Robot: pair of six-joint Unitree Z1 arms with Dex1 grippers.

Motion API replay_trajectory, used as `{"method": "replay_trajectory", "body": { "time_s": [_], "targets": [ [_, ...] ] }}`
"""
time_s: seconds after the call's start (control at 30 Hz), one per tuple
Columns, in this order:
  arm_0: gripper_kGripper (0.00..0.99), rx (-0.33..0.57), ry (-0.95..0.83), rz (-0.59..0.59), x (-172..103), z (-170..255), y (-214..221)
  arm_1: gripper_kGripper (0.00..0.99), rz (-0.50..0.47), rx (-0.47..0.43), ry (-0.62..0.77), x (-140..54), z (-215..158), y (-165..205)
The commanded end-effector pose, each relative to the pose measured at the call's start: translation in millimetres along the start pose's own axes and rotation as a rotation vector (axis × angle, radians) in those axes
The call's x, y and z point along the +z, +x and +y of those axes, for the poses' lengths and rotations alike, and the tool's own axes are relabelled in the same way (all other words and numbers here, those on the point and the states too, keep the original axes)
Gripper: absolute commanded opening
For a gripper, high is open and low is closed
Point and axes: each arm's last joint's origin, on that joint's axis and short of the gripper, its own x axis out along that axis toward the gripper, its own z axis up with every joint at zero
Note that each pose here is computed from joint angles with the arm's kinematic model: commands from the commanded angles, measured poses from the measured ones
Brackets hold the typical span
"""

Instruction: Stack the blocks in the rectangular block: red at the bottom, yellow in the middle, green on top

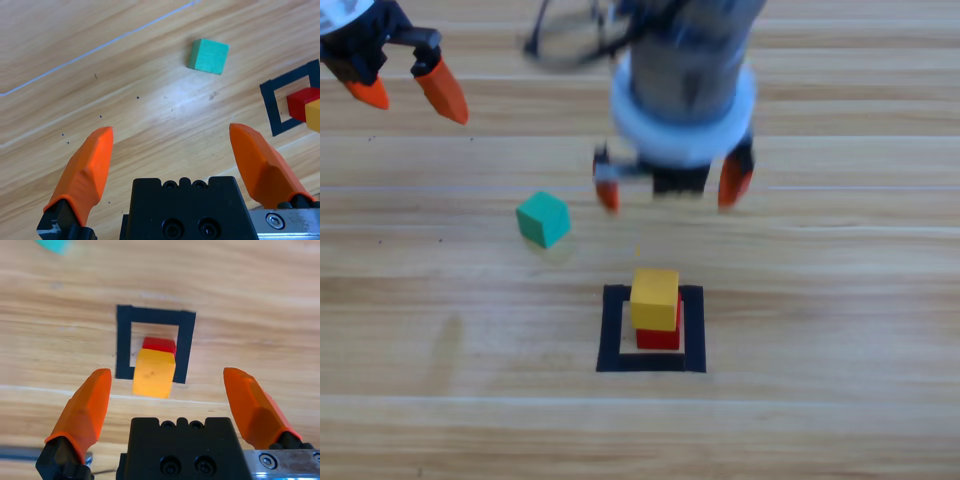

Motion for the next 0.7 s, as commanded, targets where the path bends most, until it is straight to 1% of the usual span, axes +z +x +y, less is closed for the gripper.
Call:
{"method": "replay_trajectory", "body": {
  "time_s": [0.03,0.1,0.13,0.23,0.27,0.33,0.37,0.4,0.43,0.47,0.5,0.53,0.63,0.7],
  "targets": [
    [0.99,0.041,-0.014,0.057,21,-10,40,0.989,-0.21,0.168,-0.104,-6.6,-38,-120],
    [0.99,0.054,0.02,0.08,27,-28,56,0.989,-0.22,0.158,-0.187,4.7,-46,-117],
    [0.989,0.057,0.043,0.096,29,-39,66,0.986,-0.21,0.147,-0.231,12.0,-48,-109],
    [0.99,0.078,0.102,0.152,29,-67,95,0.986,-0.129,0.108,-0.346,28.4,-61,-80],
    [0.99,0.082,0.118,0.168,29,-76,105,0.986,-0.095,0.087,-0.377,31.7,-67,-69],
    [0.989,0.1,0.161,0.192,28,-99,125,0.986,-0.069,0.086,-0.407,32.8,-83,-57],
    [0.989,0.107,0.176,0.199,28,-106,132,0.988,-0.076,0.12,-0.415,28.8,-95,-57],
    [0.989,0.116,0.188,0.205,27,-113,138,0.986,-0.098,0.183,-0.421,21.2,-114,-60],
    [0.989,0.12,0.195,0.213,27,-117,144,0.986,-0.136,0.272,-0.429,9.3,-137,-61],
    [0.989,0.124,0.198,0.219,27,-118,148,0.986,-0.211,0.373,-0.437,-3.8,-158,-63],
    [0.99,0.126,0.201,0.221,27,-120,151,0.986,-0.278,0.417,-0.454,-19.1,-173,-65],
    [0.99,0.128,0.202,0.224,27,-120,154,0.986,-0.287,0.413,-0.483,-28.2,-181,-68],
    [0.989,0.132,0.202,0.228,29,-120,162,0.986,-0.264,0.386,-0.565,-45.0,-192,-63],
    [0.983,0.138,0.203,0.232,30,-119,168,0.986,-0.28,0.361,-0.638,-50.6,-197,-64]
  ]
}}
